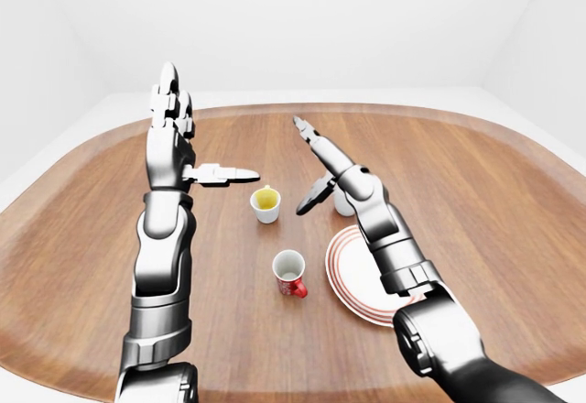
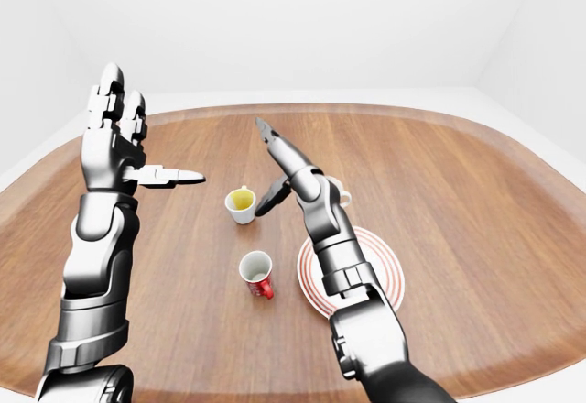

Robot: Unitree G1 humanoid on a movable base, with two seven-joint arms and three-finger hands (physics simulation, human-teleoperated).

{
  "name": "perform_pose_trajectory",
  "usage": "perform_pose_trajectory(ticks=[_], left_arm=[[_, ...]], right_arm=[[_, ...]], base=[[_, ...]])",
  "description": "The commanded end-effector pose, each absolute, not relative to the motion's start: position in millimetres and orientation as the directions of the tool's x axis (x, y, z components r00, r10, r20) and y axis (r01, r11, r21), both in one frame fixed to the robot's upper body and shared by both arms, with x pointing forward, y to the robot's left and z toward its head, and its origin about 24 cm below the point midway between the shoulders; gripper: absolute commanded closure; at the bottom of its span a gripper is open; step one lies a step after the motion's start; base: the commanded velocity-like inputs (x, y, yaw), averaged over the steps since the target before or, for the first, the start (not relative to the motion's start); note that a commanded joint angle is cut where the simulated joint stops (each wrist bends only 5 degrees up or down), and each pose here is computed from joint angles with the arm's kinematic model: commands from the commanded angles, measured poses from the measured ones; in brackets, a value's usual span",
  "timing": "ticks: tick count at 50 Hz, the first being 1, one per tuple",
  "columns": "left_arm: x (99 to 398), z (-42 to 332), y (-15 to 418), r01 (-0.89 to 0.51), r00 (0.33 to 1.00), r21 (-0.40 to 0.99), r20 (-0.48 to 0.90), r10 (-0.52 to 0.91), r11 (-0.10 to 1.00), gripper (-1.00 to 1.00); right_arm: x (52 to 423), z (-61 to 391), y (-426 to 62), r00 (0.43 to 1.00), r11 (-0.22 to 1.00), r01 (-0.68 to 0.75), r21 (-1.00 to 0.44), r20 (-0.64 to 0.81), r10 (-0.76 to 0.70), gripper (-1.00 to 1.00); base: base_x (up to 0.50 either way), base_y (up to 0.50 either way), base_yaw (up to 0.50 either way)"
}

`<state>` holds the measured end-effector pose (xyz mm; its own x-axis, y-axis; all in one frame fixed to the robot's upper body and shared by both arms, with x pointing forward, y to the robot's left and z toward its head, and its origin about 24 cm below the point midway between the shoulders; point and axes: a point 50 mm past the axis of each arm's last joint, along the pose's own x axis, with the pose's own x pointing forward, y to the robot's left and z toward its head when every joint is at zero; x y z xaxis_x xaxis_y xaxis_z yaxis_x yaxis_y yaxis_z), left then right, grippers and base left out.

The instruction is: Pick up the red mug and put it on the plate

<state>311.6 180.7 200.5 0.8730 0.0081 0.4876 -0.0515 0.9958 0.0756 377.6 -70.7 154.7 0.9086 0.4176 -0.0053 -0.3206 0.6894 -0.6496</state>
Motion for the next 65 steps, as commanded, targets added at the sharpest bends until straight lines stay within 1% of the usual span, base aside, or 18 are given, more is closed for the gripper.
perform_pose_trajectory(ticks=[1, 21, 52, 65], left_arm=[[312, 201, 182, -0.053, 0.872, 0.075, 0.490, 0.010, 0.996, -1.00], [312, 200, 184, -0.056, 0.875, 0.070, 0.483, 0.016, 0.996, -1.00], [315, 192, 185, -0.056, 0.891, 0.064, 0.453, 0.021, 0.996, -1.00], [314, 191, 186, -0.057, 0.891, 0.063, 0.453, 0.022, 0.996, -1.00]], right_arm=[[377, 139, -58, 0.896, 0.637, -0.374, -0.675, -0.084, 0.437, -1.00], [371, 118, -45, 0.876, 0.581, -0.431, -0.691, -0.166, 0.453, -1.00], [361, 64, -34, 0.844, 0.535, -0.530, -0.658, -0.343, 0.413, -1.00], [358, 55, -25, 0.830, 0.510, -0.552, -0.660, -0.375, 0.412, -1.00]], base=[[0.00, 0.00, 0.00], [0.00, 0.00, 0.00], [0.00, 0.00, 0.00], [0.00, 0.00, 0.00]])
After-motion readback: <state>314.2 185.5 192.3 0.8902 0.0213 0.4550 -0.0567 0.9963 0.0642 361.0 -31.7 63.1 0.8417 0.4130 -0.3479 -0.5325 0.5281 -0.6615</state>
